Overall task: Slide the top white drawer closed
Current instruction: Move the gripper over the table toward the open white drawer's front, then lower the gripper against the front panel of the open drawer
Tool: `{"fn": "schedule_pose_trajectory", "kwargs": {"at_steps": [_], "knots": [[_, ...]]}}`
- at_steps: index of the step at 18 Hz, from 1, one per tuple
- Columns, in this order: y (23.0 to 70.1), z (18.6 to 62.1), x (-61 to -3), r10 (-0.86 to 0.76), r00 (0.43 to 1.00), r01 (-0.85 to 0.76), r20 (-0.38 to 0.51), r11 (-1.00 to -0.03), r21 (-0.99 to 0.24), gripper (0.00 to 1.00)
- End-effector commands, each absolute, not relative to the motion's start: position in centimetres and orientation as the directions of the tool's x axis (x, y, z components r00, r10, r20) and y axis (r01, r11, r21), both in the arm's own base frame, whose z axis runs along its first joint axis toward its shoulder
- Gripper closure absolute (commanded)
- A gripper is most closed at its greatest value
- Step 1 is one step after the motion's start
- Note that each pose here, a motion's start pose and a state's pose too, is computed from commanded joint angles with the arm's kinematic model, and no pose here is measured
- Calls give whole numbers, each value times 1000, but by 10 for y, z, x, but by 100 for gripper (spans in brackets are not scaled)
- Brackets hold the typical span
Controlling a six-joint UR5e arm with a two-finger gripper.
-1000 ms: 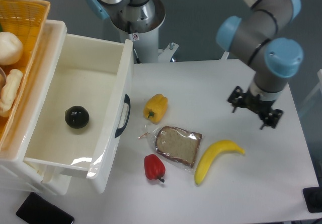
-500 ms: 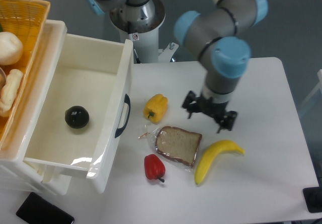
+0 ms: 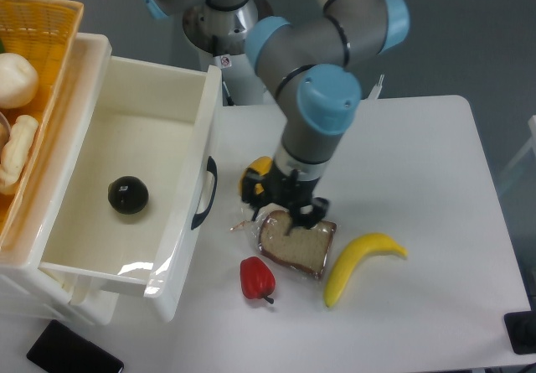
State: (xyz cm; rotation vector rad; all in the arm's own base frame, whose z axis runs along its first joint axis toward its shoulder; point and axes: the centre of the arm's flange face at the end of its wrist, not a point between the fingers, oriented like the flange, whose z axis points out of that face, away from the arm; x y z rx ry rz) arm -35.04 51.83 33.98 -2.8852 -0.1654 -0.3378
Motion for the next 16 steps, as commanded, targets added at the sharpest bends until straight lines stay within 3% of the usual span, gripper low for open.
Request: {"fn": "schedule_pose_trajectory", "kwargs": {"at_steps": [2, 16], "knots": [[520, 339, -347, 84, 956, 150, 280, -963, -223, 100], [507, 350, -343, 120, 877, 223, 465, -959, -173, 100]]}}
